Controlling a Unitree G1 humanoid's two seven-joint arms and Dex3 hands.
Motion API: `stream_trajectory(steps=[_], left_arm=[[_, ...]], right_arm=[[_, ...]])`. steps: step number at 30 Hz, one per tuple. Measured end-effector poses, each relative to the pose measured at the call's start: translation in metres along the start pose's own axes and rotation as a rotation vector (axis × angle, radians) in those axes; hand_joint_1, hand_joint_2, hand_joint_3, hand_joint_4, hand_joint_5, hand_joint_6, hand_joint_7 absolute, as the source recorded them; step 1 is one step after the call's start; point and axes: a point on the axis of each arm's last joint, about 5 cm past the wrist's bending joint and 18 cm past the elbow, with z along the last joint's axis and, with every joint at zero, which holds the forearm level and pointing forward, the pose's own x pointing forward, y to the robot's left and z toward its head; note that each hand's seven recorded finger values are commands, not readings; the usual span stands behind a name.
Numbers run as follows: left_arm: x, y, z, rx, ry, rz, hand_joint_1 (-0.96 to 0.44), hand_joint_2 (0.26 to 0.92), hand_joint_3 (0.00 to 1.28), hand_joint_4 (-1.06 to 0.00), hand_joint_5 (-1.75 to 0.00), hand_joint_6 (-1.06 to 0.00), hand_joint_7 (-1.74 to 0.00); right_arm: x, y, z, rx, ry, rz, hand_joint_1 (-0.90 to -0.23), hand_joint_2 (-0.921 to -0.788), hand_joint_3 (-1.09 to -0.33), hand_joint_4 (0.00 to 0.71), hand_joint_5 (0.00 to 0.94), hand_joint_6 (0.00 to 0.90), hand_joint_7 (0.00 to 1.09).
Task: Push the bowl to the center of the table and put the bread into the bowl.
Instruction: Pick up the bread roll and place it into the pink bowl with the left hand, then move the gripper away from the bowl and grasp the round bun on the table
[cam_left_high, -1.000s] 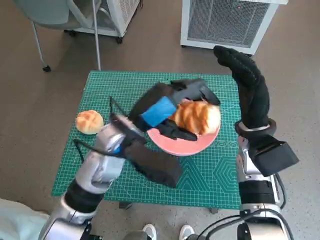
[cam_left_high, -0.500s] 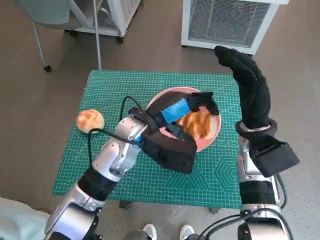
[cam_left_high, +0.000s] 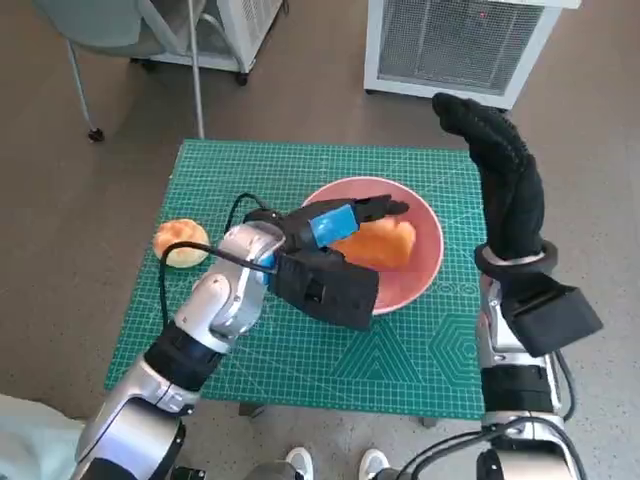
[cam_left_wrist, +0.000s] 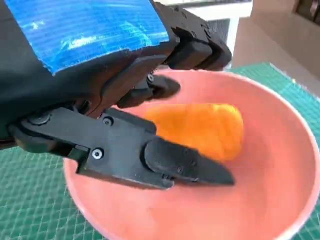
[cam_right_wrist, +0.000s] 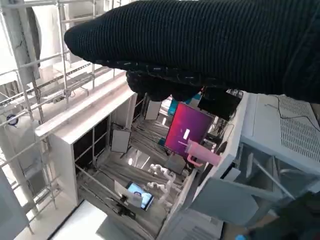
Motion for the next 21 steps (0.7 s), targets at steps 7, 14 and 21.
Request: stream_trajectory(steps=[7,14,21], left_arm=[[-0.021,0.012,-0.006,-0.021,-0.039,0.038,-0.59,0.903,0.01,-0.01,0.0,-0.1,-0.1],[-0.067,0.03,-0.021,-0.065,-0.077,0.106,-0.6,0.887,0.0,-0.01,0.0,-0.11,-0.09],[-0.116,0.043,-0.048,-0.019,-0.01,0.221,-0.59,0.843,0.0,-0.03,-0.01,-0.12,-0.08]], right_arm=[[-0.0002,0.002,0.0,0.005,-0.001,0.0,-0.665,-0.921,-0.838,0.242,0.0,-0.001,0.63],[-0.0008,0.003,0.0,0.012,-0.001,-0.003,-0.667,-0.921,-0.839,0.241,0.0,-0.001,0.64],[-0.0015,0.003,0.0,0.023,-0.007,-0.016,-0.671,-0.921,-0.839,0.24,0.0,-0.001,0.65]])
